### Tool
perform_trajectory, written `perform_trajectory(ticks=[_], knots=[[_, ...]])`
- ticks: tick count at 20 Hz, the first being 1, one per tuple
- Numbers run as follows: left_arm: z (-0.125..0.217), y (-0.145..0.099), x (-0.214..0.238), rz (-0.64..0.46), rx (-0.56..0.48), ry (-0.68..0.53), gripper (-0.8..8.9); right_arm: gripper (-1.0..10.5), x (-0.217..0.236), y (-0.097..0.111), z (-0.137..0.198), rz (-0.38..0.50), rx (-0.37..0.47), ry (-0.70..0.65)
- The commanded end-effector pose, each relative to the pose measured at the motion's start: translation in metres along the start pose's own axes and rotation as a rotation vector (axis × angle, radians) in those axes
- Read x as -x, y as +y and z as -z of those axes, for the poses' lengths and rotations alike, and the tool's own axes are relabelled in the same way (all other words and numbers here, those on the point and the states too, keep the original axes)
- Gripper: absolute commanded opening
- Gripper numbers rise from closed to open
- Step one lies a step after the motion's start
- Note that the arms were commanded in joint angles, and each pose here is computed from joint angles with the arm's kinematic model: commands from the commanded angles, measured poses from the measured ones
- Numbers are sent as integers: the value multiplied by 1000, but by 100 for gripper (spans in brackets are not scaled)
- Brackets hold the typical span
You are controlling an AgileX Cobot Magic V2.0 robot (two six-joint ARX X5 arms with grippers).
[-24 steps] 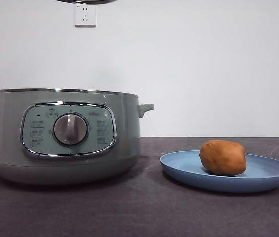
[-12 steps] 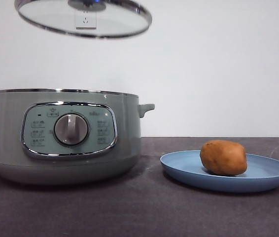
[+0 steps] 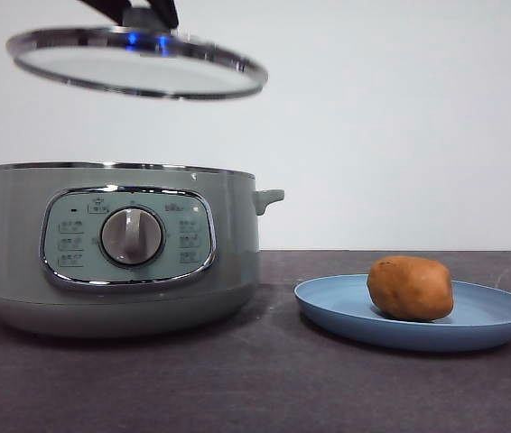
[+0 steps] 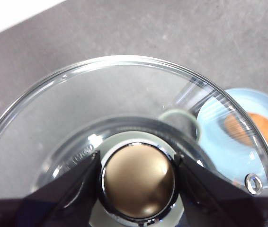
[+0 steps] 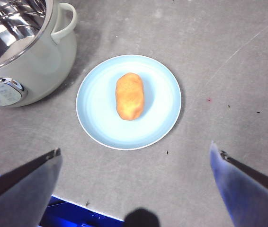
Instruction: Take the potato out from the steamer,put the potato on the plate,close the lid
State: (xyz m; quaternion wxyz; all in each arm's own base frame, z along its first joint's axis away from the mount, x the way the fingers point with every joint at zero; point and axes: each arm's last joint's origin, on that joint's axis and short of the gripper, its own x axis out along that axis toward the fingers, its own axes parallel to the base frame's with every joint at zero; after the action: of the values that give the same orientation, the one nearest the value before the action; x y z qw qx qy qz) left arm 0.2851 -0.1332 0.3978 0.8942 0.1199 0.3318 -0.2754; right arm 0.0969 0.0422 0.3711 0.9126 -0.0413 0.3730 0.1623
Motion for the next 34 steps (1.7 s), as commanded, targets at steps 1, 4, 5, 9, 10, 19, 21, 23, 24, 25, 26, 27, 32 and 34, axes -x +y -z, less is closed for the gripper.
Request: perform_trajectory(ticks=[1, 4, 5, 9, 10, 19, 21, 23, 24, 25, 26, 27, 32, 34], knots=[[12, 0, -7, -5, 14, -54, -8, 598, 0, 0, 0, 4, -13, -4], [35, 1, -25, -22, 33, -24, -8, 598, 0, 0, 0, 4, -13, -4], [42, 3, -32, -23, 45, -12, -8, 597, 0, 0, 0, 4, -13, -4], [68, 11, -53, -42, 96, 24, -8, 597, 0, 0, 1, 4, -13, -1], [70, 14, -53, -47, 106, 36, -8, 597, 0, 0, 1, 4, -13, 0], [76, 25, -54, -73, 133, 50, -8, 595, 0, 0, 0, 2, -15, -12], [79, 23, -59, -69, 133, 36, -8, 595, 0, 0, 0, 3, -18, -11], [86, 22, -63, -65, 134, 57, -8, 595, 0, 0, 0, 2, -25, -11], [90, 22, -66, -63, 135, 62, -8, 595, 0, 0, 0, 3, -25, -11], [95, 21, -69, -58, 137, 63, -8, 595, 0, 0, 0, 2, -25, -11], [100, 20, -73, -50, 139, 71, -8, 595, 0, 0, 0, 2, -25, -11], [107, 19, -77, -37, 141, 87, -8, 595, 0, 0, 0, 2, -25, -11], [129, 16, -85, -24, 154, 168, -8, 595, 0, 0, 0, 3, -25, -11], [131, 16, -85, -22, 157, 183, 6, 595, 0, 0, 0, 2, -25, -11]])
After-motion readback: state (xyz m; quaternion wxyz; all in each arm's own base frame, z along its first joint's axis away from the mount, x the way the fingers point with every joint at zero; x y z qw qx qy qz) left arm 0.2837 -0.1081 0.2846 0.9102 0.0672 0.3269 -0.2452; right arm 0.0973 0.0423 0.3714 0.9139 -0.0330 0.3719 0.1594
